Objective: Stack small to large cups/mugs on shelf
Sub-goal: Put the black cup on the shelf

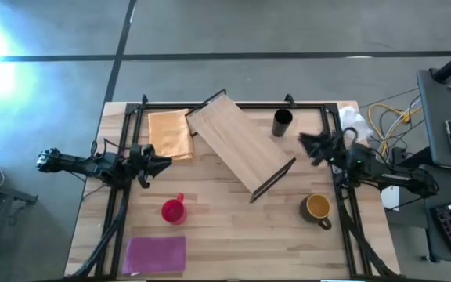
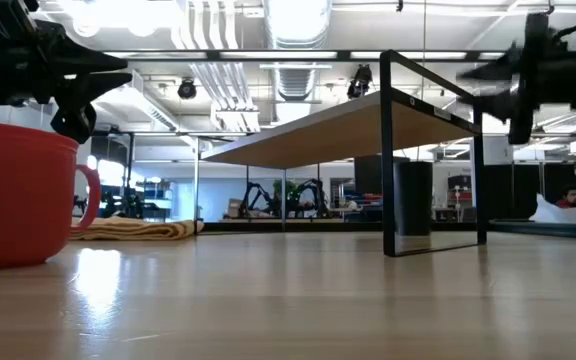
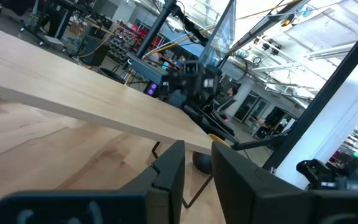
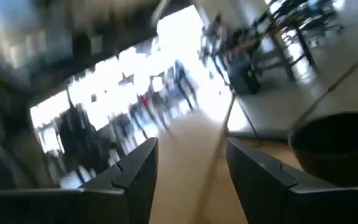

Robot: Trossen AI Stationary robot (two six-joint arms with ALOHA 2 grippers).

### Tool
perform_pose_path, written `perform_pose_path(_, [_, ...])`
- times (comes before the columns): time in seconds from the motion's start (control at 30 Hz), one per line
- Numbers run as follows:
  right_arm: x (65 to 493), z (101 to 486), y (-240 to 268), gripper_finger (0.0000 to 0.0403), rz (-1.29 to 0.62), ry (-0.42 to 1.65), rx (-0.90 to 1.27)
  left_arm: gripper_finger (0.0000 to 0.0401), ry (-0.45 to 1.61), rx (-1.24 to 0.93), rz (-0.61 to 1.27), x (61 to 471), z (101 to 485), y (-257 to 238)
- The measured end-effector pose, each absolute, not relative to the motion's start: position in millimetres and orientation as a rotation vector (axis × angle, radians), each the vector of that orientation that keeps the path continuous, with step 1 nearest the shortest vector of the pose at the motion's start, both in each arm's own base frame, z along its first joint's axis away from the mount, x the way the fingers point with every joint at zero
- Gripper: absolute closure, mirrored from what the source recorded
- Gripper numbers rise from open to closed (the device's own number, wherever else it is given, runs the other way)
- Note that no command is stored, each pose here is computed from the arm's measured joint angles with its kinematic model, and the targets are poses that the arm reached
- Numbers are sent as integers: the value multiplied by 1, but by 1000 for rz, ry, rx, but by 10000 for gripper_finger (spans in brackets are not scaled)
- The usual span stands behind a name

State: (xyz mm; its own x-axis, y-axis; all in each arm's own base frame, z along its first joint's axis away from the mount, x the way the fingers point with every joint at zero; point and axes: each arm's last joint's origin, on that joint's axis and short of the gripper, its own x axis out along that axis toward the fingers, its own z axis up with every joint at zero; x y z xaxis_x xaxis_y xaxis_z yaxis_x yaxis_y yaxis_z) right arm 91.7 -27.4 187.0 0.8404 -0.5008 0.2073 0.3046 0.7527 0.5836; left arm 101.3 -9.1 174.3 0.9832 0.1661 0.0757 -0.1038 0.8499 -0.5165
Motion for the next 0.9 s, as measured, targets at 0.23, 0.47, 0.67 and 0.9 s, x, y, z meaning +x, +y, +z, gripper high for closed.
perform_pose_path(0.23, [79, 225, -28, 220, -332, -802, 648, 335, -120, -537, 143, 101, 174, -9])
perform_pose_path(0.47, [106, 266, -40, 220, -476, -519, 693, 335, -120, -537, 142, 101, 174, -9])
perform_pose_path(0.67, [123, 355, -57, 220, -1028, -344, 300, 335, -120, -537, 142, 101, 174, -9])
perform_pose_path(0.9, [134, 419, -65, 220, -1692, 23, 5, 335, -120, -537, 142, 101, 174, -9])
